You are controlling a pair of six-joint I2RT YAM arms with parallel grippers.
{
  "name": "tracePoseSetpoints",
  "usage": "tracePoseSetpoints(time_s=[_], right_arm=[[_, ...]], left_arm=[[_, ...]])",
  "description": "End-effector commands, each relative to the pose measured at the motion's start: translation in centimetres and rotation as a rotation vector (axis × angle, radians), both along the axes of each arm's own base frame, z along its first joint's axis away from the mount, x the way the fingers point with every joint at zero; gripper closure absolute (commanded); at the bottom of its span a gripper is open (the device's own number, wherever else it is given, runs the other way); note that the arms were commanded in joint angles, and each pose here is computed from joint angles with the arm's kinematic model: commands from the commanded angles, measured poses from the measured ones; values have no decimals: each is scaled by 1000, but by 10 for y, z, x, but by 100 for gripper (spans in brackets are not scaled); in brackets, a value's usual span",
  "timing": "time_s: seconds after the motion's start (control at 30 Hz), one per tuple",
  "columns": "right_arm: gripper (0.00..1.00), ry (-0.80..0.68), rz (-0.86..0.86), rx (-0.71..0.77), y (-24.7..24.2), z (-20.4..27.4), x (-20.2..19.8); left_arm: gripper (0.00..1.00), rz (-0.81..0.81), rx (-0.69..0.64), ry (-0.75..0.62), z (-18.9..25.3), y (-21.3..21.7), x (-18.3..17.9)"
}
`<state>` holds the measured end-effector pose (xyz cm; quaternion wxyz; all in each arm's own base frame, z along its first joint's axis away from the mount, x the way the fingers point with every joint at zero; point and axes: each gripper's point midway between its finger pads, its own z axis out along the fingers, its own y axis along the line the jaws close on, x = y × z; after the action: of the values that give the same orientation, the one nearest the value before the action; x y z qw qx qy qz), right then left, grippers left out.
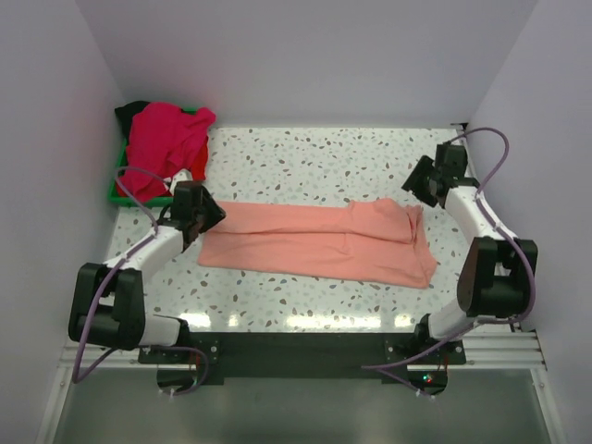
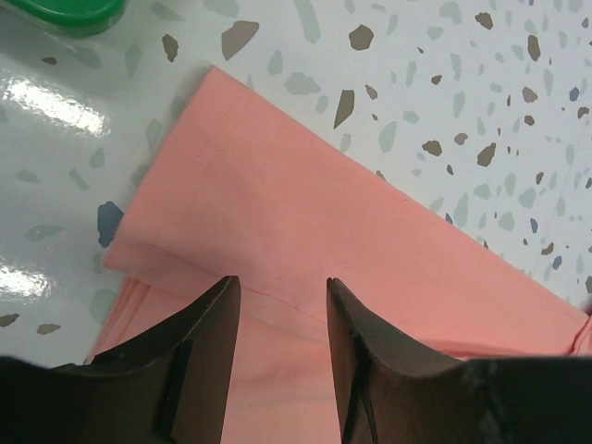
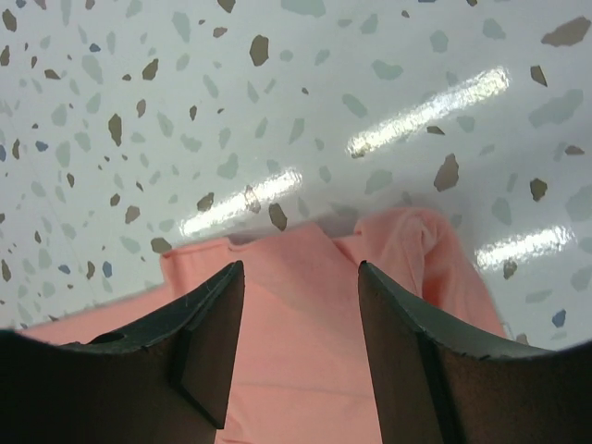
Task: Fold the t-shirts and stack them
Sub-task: Fold the tshirt
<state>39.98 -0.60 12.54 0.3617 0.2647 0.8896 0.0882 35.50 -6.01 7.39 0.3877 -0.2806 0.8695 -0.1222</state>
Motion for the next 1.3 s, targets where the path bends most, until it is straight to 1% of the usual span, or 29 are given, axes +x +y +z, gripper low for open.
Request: tracePoseSetpoints(time_s=[0.0, 0.03, 0.1, 0.13, 0.2, 0.27, 0.33, 0.4, 0.43, 0.53, 0.73, 0.87, 0.97, 1.0, 1.03, 1.07, 1.13, 1.17, 1.27], right_arm=[[44, -37, -12, -37, -9, 6, 32], [44, -9, -14, -40, -10, -7, 35], [44, -17, -11, -37, -9, -9, 44], [44, 4, -14, -34, -9, -19, 46], [44, -7, -12, -29, -8, -19, 55], [43, 15, -8, -29, -6, -30, 58], [43, 16, 3, -26, -1, -30, 62], [43, 18, 17, -33, 6, -31, 61], [42, 19, 14, -56, 7, -31, 59], [40, 19, 62, -124, 29, -30, 53], [39, 41, 74, -201, 40, -39, 39], [41, 82, 79, -233, 40, -50, 32], [48, 89, 71, -247, 38, -50, 26], [56, 85, 69, -245, 39, -49, 25], [59, 75, 70, -242, 40, -45, 24], [65, 76, 71, -236, 40, -46, 22], [71, 69, 76, -232, 42, -43, 21], [79, 62, 77, -231, 42, -39, 20], [92, 54, 84, -223, 43, -33, 15]], left_arm=[[53, -80, -49, -86, 27, -20, 19], [53, -89, -52, -84, 28, -21, 18], [52, -112, -64, -96, 34, -26, 18], [52, -113, -65, -102, 36, -26, 18], [52, -135, -79, -110, 41, -31, 18], [52, -144, -83, -111, 42, -32, 17], [52, -151, -81, -110, 42, -33, 17], [52, -151, -78, -110, 42, -33, 16], [52, -152, -80, -113, 42, -33, 17], [52, -155, -90, -106, 37, -35, 15], [51, -157, -89, -97, 33, -34, 13], [52, -157, -93, -88, 30, -35, 10], [52, -157, -94, -116, 34, -35, 15], [52, -157, -96, -116, 33, -35, 15], [52, -156, -97, -116, 33, -35, 15], [52, -158, -99, -112, 31, -36, 15], [52, -158, -99, -112, 31, -36, 15], [52, -158, -99, -114, 31, -36, 15], [52, -158, -99, -112, 31, -36, 15]])
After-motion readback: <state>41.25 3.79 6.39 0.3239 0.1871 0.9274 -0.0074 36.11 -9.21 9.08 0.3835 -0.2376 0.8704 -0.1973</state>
